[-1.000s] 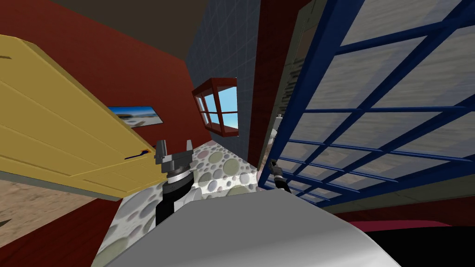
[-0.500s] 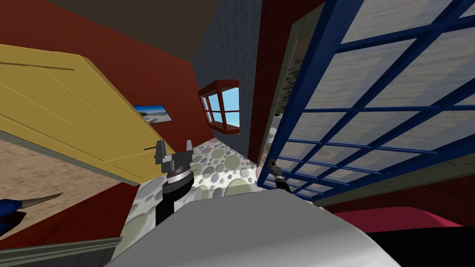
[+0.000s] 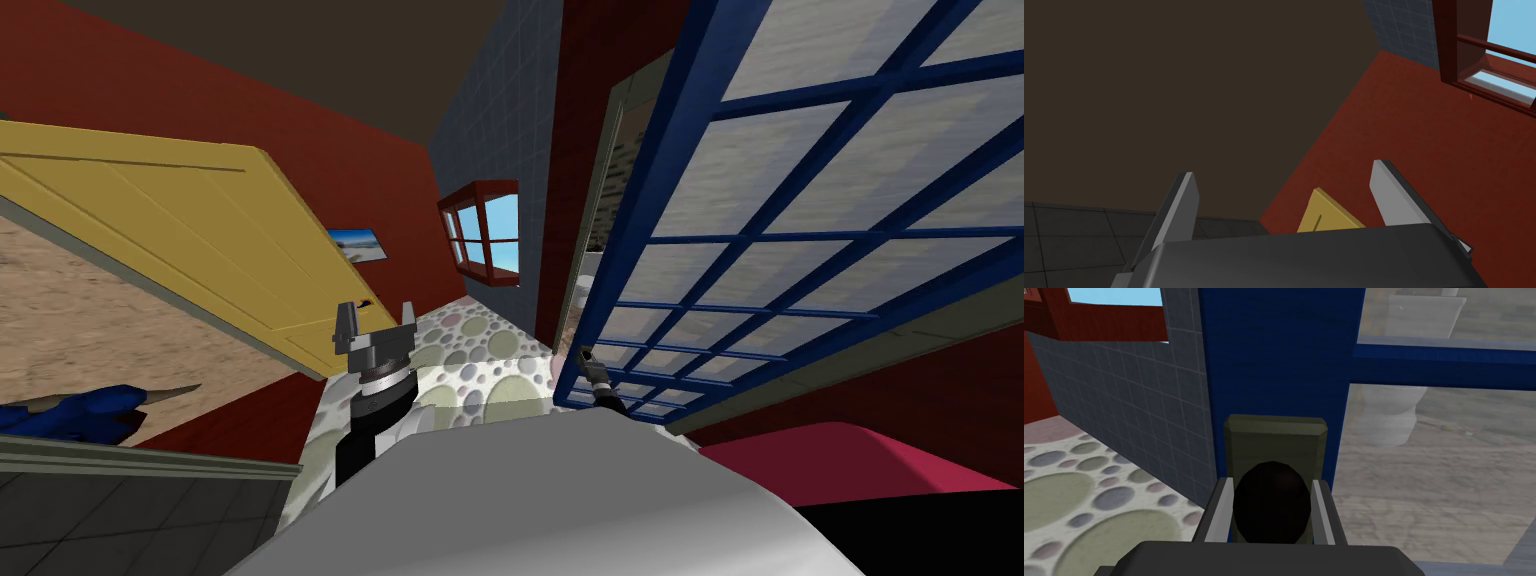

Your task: Pull the door open

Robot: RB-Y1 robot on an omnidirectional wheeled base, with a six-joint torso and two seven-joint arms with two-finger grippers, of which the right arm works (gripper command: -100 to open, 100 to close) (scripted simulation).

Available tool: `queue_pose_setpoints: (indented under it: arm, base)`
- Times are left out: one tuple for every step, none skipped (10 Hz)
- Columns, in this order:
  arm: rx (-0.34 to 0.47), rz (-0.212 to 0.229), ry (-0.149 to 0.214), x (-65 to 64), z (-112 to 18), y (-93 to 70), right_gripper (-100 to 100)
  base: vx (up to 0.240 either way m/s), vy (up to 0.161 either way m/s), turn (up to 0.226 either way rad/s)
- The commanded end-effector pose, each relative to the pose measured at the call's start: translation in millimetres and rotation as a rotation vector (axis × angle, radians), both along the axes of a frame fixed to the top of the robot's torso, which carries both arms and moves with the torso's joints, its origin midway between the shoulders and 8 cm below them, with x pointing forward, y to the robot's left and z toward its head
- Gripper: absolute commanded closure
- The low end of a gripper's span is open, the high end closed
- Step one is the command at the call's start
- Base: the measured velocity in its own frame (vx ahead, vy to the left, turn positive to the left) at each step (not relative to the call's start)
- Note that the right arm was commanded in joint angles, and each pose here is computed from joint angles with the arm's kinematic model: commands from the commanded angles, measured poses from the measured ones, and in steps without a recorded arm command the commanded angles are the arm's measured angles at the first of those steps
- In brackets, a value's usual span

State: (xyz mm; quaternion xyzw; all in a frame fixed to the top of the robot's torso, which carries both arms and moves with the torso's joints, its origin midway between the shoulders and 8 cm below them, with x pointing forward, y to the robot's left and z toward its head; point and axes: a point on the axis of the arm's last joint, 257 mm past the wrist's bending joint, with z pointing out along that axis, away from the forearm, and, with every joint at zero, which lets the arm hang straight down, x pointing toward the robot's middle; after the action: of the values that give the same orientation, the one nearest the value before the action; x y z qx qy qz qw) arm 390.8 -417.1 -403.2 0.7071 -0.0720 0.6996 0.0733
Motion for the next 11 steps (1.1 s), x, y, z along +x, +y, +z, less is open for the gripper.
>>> queue_pose_setpoints:
  arm:
    - [-0.001, 0.026, -0.005, -4.7, 1.1, 2.7, 100]
    - [-0.001, 0.05, -0.007, -8.7, 1.8, 5.1, 100]
    - [-0.001, 0.067, -0.009, -11.6, 2.3, 6.9, 100]
    - [-0.001, 0.084, -0.01, -14.5, 2.6, 8.7, 100]
    - [0.0, 0.106, -0.011, -18.5, 3.0, 11.2, 100]
    - [0.0, 0.117, -0.011, -20.6, 3.1, 12.5, 100]
    - [-0.002, 0.108, -0.006, -18.9, 1.8, 11.4, 100]
    - [-0.001, 0.131, -0.004, -27.0, 0.3, 13.8, 100]
    - [-0.002, 0.144, -0.006, -30.9, 0.7, 14.5, 100]
    - [-0.002, 0.16, -0.008, -35.5, 1.2, 15.4, 100]
    - [-0.002, 0.176, -0.009, -40.3, 1.7, 16.5, 100]
  base:
    - [-0.255, -0.053, 0.121]
    - [-0.276, 0.0, 0.116]
    - [-0.245, -0.036, 0.086]
    - [-0.207, -0.031, 0.08]
    - [-0.237, -0.011, 0.08]
    - [-0.216, -0.024, 0.053]
    - [-0.088, -0.011, 0.012]
    - [-0.117, -0.033, 0.098]
    - [-0.212, -0.076, 0.145]
    - [-0.226, -0.036, 0.106]
    - [-0.207, -0.023, 0.083]
